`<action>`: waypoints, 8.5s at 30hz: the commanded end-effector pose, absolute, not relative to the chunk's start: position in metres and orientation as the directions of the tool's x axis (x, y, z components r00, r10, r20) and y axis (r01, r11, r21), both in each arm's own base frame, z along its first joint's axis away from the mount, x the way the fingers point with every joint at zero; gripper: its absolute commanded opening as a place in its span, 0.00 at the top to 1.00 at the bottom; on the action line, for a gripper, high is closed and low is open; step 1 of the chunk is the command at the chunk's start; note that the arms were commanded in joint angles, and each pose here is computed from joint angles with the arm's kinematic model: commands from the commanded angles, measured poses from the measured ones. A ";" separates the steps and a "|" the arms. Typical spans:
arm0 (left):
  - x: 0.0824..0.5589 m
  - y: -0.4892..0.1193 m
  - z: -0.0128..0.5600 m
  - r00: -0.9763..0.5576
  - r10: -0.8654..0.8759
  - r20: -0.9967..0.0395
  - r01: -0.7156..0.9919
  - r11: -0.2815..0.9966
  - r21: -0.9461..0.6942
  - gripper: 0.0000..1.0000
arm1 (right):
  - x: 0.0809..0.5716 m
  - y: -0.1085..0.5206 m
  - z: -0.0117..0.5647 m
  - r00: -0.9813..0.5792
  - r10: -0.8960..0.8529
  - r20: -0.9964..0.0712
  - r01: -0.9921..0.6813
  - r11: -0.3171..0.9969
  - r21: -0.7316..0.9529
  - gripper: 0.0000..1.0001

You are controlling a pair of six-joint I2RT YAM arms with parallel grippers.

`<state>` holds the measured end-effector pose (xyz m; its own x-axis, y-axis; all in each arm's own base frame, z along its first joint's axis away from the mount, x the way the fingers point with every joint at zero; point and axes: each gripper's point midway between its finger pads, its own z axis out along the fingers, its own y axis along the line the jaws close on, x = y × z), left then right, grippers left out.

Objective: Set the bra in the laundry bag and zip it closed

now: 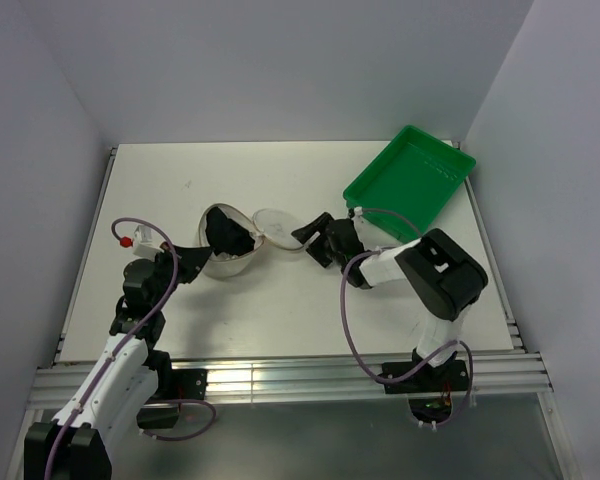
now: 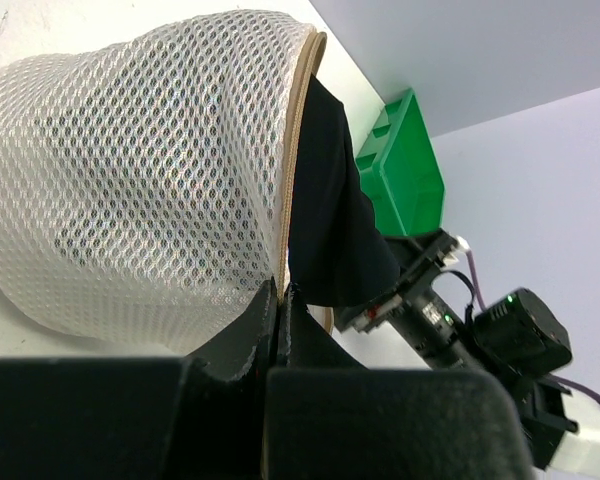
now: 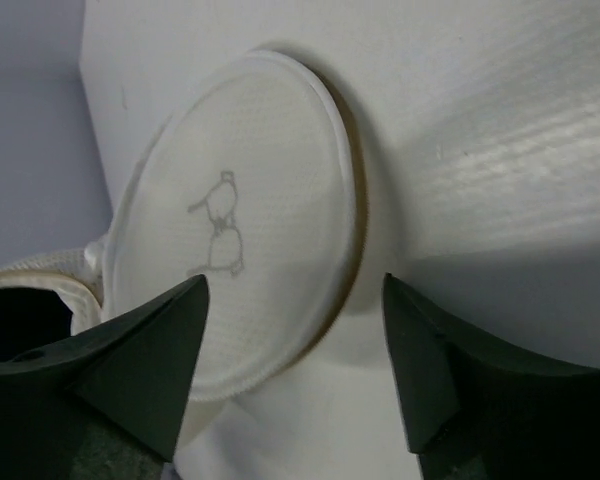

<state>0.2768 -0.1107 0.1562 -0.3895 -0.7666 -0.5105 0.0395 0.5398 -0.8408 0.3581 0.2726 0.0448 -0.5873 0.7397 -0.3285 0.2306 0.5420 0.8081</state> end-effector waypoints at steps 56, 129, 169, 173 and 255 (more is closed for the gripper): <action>0.300 -0.171 0.197 -0.459 -0.639 -0.617 0.283 0.553 -0.784 1.00 | 0.268 0.359 0.294 -0.389 0.057 -0.920 -0.419 0.878 0.232 0.31; 0.339 -0.180 0.220 -0.417 -0.666 -0.618 0.320 0.529 -0.786 1.00 | 0.307 0.313 0.162 -0.691 0.674 -0.259 -0.043 0.320 0.947 0.33; 0.237 -0.278 0.247 -0.418 -0.098 -0.903 0.603 0.713 -0.357 0.62 | 0.303 0.315 0.189 -0.609 0.618 -0.497 -0.198 0.489 0.850 0.94; 0.253 -0.279 0.237 -0.373 -0.033 -0.927 0.593 0.760 -0.266 0.55 | 0.302 0.319 0.192 -0.625 0.599 -0.500 -0.216 0.483 0.848 0.96; 0.264 -0.225 0.168 -0.341 -0.100 -0.935 0.348 0.910 -0.224 1.00 | 0.336 0.270 0.188 -0.708 0.586 -0.395 -0.193 0.377 0.906 1.00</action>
